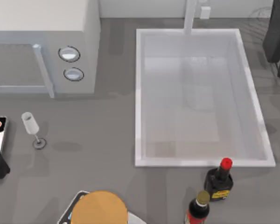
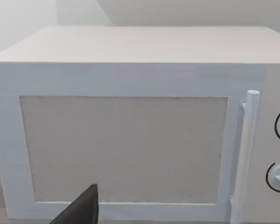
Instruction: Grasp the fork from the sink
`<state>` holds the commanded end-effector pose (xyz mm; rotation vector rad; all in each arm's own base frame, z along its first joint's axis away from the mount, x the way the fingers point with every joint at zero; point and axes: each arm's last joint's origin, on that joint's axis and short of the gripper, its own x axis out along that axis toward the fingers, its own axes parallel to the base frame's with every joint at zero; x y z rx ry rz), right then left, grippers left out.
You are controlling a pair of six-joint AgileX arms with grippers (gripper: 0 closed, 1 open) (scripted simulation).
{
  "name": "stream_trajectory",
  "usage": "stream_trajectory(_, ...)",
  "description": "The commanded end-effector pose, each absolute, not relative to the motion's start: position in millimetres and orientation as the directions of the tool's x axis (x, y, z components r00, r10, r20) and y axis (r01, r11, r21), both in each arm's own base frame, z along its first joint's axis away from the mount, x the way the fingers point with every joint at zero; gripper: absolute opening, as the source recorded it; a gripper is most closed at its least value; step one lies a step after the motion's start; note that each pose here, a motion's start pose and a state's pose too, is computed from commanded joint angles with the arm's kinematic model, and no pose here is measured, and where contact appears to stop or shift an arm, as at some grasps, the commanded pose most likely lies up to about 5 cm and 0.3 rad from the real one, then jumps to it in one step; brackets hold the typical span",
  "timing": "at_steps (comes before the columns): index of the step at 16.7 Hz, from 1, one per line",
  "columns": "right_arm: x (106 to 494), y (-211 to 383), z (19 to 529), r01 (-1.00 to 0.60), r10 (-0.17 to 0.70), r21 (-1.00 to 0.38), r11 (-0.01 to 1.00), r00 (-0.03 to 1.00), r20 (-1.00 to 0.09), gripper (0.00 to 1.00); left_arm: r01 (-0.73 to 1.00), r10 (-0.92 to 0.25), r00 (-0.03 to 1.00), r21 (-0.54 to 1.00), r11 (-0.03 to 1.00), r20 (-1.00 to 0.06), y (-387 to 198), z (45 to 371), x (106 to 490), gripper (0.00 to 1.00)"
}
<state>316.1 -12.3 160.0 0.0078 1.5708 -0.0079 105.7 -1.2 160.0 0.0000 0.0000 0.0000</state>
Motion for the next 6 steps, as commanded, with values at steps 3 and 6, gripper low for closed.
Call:
stream_trajectory(3,316.1,-12.3,160.0,0.010,0.000,0.000,1.000,0.000,-1.000,1.00,0.000,0.000,1.000,0.000,1.000,0.000,-1.2,160.0,105.7,1.00)
stream_trajectory(6,316.1,-12.3,160.0,0.010,0.000,0.000,1.000,0.000,-1.000,1.00,0.000,0.000,1.000,0.000,1.000,0.000,-1.2,160.0,105.7,1.00)
